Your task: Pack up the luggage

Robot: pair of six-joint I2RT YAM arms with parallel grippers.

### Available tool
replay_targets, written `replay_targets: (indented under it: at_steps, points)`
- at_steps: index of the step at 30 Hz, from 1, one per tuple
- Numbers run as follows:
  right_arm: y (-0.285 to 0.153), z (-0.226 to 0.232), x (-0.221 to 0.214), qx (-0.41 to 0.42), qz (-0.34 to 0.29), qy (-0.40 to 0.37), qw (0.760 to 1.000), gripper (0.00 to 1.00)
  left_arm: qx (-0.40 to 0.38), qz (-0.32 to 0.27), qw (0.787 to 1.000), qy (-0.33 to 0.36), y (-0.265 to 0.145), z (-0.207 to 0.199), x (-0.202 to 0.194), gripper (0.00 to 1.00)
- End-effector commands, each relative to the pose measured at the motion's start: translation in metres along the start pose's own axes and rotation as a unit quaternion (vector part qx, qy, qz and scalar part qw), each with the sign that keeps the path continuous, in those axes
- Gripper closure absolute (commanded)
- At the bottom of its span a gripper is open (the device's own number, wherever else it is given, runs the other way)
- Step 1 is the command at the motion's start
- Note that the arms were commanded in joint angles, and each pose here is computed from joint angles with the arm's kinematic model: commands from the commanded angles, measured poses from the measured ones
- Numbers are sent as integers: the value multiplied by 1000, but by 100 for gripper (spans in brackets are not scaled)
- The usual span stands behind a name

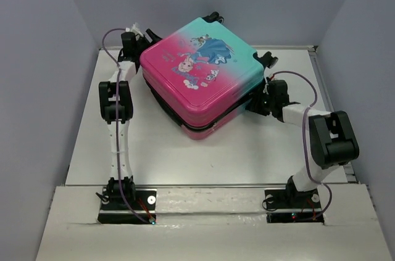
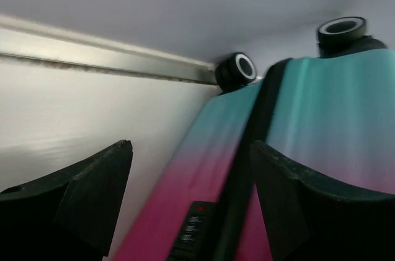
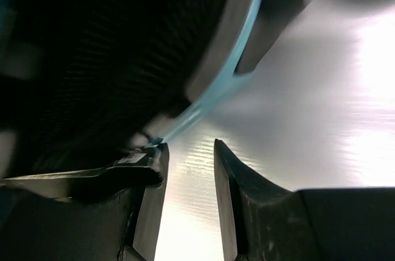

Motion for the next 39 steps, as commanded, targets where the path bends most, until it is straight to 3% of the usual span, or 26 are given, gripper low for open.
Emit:
replay_targets:
  at_steps: [1, 7, 8, 12, 14, 18, 24, 29, 35, 39]
  points:
    - [-1, 89, 118, 226, -213, -60, 949, 56, -54, 99, 993, -16, -16, -14, -83, 11]
    - [8, 121, 135, 339, -179, -96, 919, 56, -64, 22, 995, -67, -74, -18, -122, 11]
    - [10, 123, 137, 347, -173, -97, 917, 56, -92, 0, 995, -49, -86, -40, -117, 12]
    - [13, 138, 147, 401, -142, -97, 900, 57, -60, -24, 996, -54, -119, -30, -146, 12]
    - [18, 137, 145, 404, -126, -92, 901, 57, -72, -41, 996, -39, -135, -45, -150, 12]
    - [21, 139, 143, 394, -111, -75, 909, 54, -50, -57, 996, -38, -162, -38, -171, 11]
    - [14, 130, 121, 327, -87, -47, 940, 48, -4, -101, 994, -43, -184, -37, -140, 6]
    - [-16, 156, 83, 320, -83, -80, 940, 49, -10, -145, 989, -38, -200, -70, -113, 5]
    - [-38, 171, 37, 296, -82, -96, 947, 50, 32, -185, 982, -30, -233, -69, -120, 4]
    - [-50, 163, 36, 271, -88, -108, 953, 50, 118, -279, 952, -54, -278, -41, -93, 1]
Point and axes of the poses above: each gripper's point midway between its finger pads, its own y axis out along the fingers, its own z axis along the line the jaws close on, x = y × z, the point moved 4 cm from there along -y, back along the fingers, and after that the axes turned 10 degrees about -y, right-handed, at the moved point
